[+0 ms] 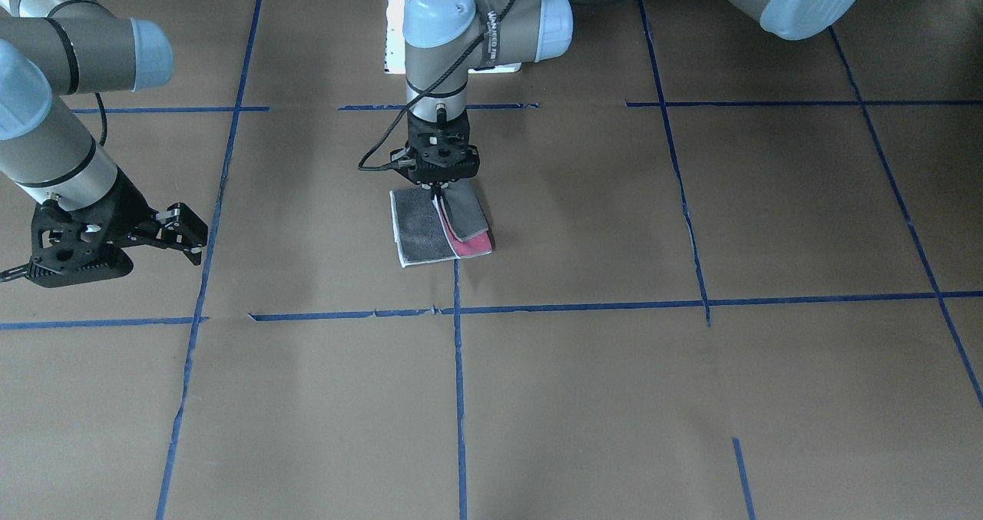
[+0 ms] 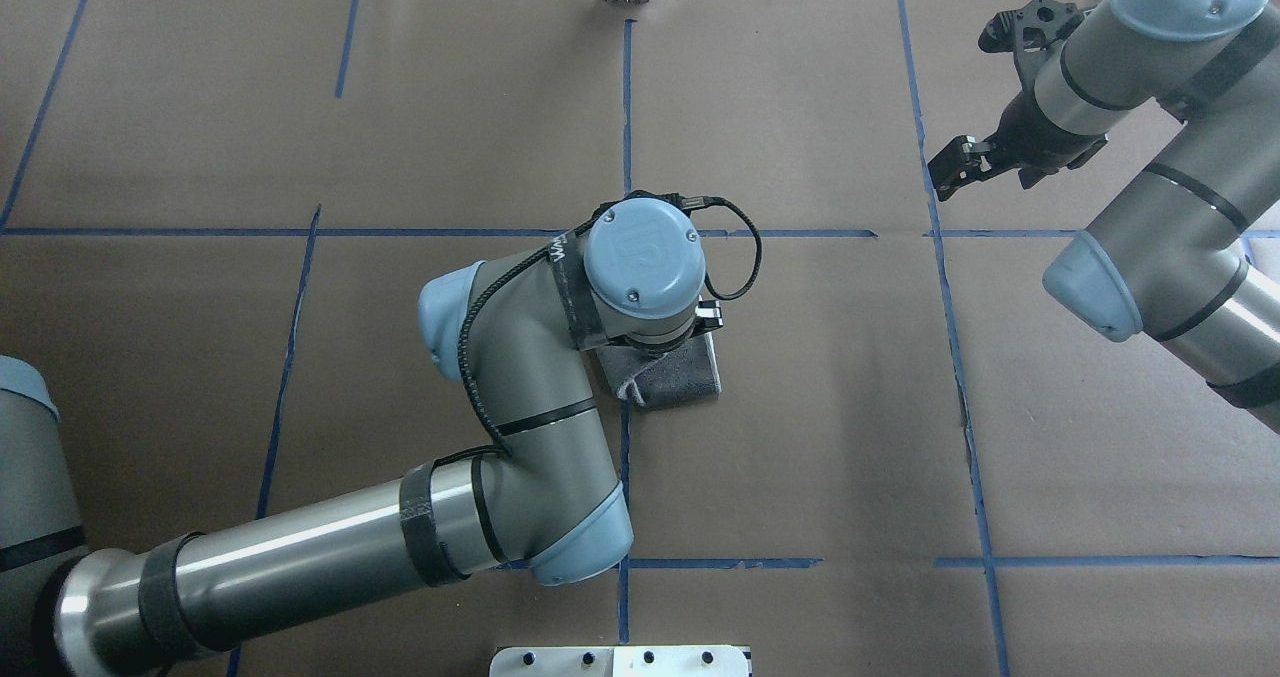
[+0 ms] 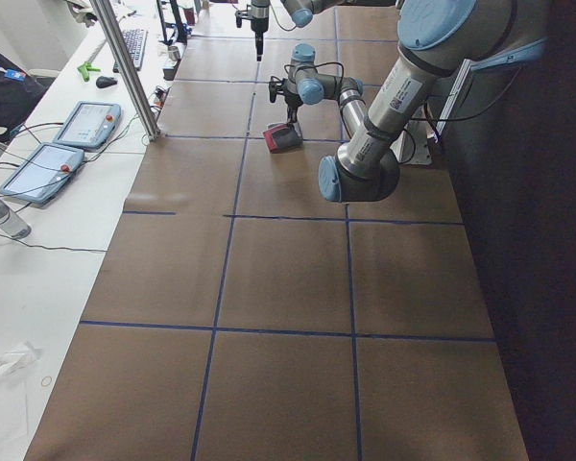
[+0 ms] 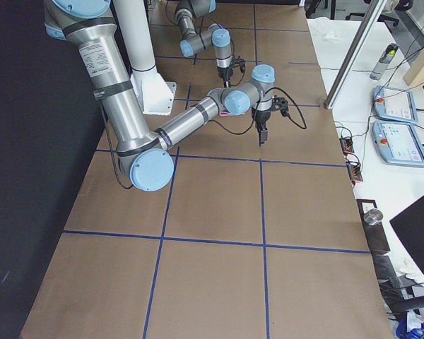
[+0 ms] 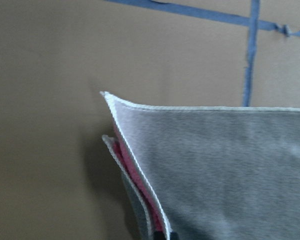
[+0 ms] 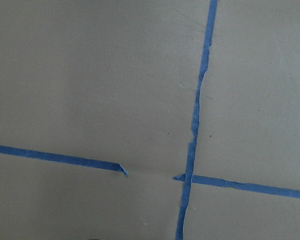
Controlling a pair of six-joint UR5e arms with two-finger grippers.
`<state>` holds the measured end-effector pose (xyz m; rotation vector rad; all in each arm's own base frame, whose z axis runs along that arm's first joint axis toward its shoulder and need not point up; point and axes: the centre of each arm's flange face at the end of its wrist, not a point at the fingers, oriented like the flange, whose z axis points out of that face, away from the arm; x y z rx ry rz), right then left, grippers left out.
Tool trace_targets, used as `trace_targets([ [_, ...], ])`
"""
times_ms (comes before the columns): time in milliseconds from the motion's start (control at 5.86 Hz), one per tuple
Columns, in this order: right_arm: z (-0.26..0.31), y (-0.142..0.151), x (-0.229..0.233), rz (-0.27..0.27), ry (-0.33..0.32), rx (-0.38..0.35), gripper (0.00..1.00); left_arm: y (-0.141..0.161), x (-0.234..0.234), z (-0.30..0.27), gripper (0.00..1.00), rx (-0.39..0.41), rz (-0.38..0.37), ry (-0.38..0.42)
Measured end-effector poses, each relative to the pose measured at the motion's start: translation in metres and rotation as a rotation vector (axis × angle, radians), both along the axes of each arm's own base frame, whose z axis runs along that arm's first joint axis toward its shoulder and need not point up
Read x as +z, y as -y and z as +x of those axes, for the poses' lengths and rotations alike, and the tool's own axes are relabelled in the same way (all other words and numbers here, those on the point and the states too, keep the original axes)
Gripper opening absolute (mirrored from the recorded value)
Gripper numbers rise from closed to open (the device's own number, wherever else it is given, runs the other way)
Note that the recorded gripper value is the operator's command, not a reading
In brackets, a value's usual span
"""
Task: Fold towel twice with both arms
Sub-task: 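Lift the strip end with the left gripper and fold it over the other end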
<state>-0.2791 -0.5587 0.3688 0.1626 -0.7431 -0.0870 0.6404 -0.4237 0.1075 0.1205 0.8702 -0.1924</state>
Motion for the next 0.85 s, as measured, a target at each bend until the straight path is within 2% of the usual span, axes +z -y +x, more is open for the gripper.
trace_targets([
  [341,0.007,0.002,0.003,-0.002,0.001,0.0,1.0,-0.008,-0.012,0.032,0.0,0.009,0.017,0.03],
  [512,0.007,0.002,0.003,-0.003,0.001,0.0,1.0,-0.014,-0.012,0.044,0.39,0.017,0.023,0.041],
  [682,0.008,0.002,0.004,-0.003,0.001,0.001,1.0,-0.02,-0.013,0.052,0.99,0.025,0.03,0.048],
  [853,0.008,0.002,0.004,-0.003,0.001,0.001,1.0,-0.024,-0.016,0.054,1.0,0.042,0.049,0.049],
])
